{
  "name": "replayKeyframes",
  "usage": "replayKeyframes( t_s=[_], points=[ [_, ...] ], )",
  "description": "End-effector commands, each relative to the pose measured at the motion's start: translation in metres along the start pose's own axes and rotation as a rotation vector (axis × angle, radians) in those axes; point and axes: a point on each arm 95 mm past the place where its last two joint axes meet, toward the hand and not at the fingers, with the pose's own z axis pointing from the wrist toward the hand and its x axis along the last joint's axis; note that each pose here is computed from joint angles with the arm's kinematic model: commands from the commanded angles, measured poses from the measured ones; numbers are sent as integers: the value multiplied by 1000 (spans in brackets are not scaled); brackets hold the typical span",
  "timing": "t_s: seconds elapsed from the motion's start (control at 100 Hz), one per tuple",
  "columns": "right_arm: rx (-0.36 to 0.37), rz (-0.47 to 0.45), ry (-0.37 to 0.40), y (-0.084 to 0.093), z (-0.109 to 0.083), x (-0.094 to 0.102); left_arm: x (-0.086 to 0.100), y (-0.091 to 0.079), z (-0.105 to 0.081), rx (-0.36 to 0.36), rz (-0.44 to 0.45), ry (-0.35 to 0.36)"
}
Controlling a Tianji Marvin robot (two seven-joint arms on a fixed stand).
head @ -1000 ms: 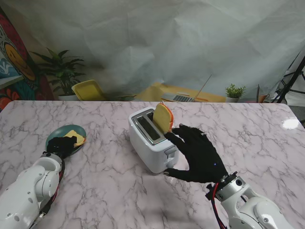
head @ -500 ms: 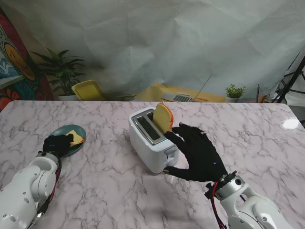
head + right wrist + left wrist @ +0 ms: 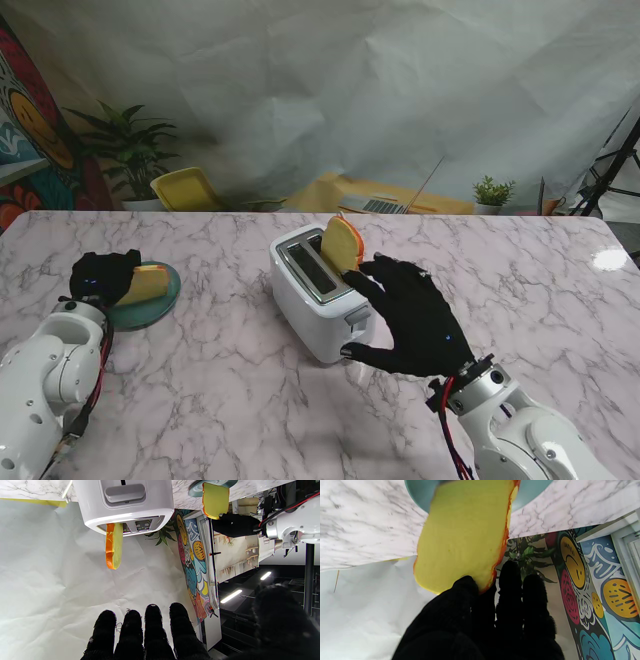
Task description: Toast the toast slices
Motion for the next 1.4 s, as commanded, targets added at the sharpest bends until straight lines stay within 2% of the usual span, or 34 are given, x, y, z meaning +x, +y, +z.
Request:
replayKeyframes(
  t_s=[0.0,0.3,0.56,0.76,1.03,1.24,1.39],
  points=[
    [3,0,7,2,2,0,-3,-16,5,33,-1,5],
    [22,-18,42,14,4,3,-2,-56,7,179,-72,64],
    [32,-31,66,20,6,3,14,-99,3,315,-188,233],
    [55,-46,93,30,8,6,28,-126,2,359,-310,316],
    [76,-67,115,36,9,6,61,-151,4,431,-415,450],
    [80,-77,114,38,8,4,94,-163,4,449,-441,609],
    [78,-78,103,39,7,1,114,-168,3,459,-442,697]
  ],
)
